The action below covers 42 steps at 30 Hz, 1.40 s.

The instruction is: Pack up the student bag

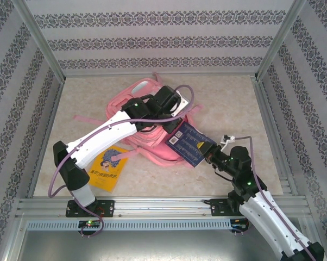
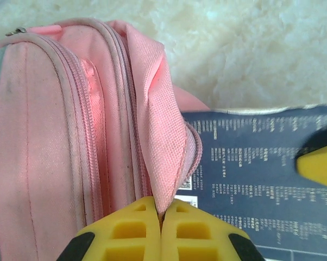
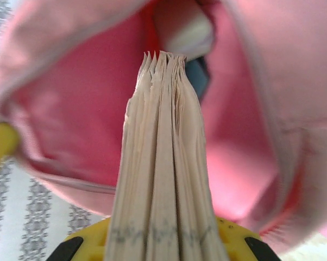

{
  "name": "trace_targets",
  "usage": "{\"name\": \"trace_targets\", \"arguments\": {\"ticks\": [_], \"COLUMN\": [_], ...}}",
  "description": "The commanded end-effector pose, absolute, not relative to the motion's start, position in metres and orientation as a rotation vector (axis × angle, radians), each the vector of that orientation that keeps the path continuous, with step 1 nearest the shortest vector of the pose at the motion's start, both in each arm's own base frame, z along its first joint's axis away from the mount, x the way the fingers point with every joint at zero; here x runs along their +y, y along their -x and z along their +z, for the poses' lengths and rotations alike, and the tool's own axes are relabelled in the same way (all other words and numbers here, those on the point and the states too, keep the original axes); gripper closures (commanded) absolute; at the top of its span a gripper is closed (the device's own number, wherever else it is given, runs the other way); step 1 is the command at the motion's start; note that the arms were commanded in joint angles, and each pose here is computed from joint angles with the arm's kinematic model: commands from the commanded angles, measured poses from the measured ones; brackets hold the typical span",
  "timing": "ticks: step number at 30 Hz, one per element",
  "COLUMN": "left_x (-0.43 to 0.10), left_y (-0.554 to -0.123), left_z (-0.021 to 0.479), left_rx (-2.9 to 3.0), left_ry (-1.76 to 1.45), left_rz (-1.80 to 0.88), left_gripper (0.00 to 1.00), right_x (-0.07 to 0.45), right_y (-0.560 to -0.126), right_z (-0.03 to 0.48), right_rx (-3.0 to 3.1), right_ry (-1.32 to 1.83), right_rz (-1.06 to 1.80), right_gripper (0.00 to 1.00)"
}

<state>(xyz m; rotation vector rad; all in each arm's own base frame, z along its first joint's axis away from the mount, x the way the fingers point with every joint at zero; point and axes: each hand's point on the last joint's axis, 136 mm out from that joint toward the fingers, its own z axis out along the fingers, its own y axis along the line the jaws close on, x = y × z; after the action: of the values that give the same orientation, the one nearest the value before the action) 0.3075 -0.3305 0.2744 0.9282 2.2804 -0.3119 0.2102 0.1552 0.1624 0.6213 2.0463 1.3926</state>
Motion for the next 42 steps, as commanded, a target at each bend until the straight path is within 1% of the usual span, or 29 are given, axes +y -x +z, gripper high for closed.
{"name": "trace_targets", "arguments": {"ticks": [1, 8, 13, 19, 23, 29, 33, 37, 42], "left_x": [-0.319, -0.306, -0.289, -0.274, -0.278, -0.285, -0.285, -0.285, -0.289], "left_y": [-0.308, -0.31, -0.315, -0.318, -0.315, -0.317, -0.318, -0.319, -0.318], "left_z": [0.325, 0.339, 0.346, 0.361, 0.362, 0.365, 0.367, 0.365, 0.369], "left_rx": [2.184, 2.167, 2.153, 2.115, 2.122, 2.124, 2.123, 2.135, 2.128], "left_ry": [-0.851, -0.794, -0.694, -0.611, -0.633, -0.637, -0.63, -0.621, -0.612], "left_rz": [-0.388, -0.399, -0.457, -0.562, -0.593, -0.632, -0.627, -0.626, -0.667], "left_gripper": [1.0, 1.0, 1.0, 1.0, 1.0, 1.0, 1.0, 1.0, 1.0], "right_x": [0.15, 0.151, 0.151, 0.155, 0.167, 0.188, 0.2, 0.223, 0.233], "right_y": [-0.212, -0.212, -0.211, -0.21, -0.215, -0.226, -0.239, -0.245, -0.262], "right_z": [0.148, 0.113, 0.113, 0.118, 0.148, 0.212, 0.231, 0.261, 0.262], "right_rx": [2.075, 2.187, 2.195, 2.161, 2.055, 1.878, 1.814, 1.771, 1.747], "right_ry": [-0.589, -0.602, -0.57, -0.565, -0.548, -0.519, -0.558, -0.478, -0.53], "right_rz": [1.251, 1.105, 1.056, 1.11, 1.261, 1.491, 1.586, 1.646, 1.613], "right_gripper": [1.0, 1.0, 1.0, 1.0, 1.0, 1.0, 1.0, 1.0, 1.0]}}
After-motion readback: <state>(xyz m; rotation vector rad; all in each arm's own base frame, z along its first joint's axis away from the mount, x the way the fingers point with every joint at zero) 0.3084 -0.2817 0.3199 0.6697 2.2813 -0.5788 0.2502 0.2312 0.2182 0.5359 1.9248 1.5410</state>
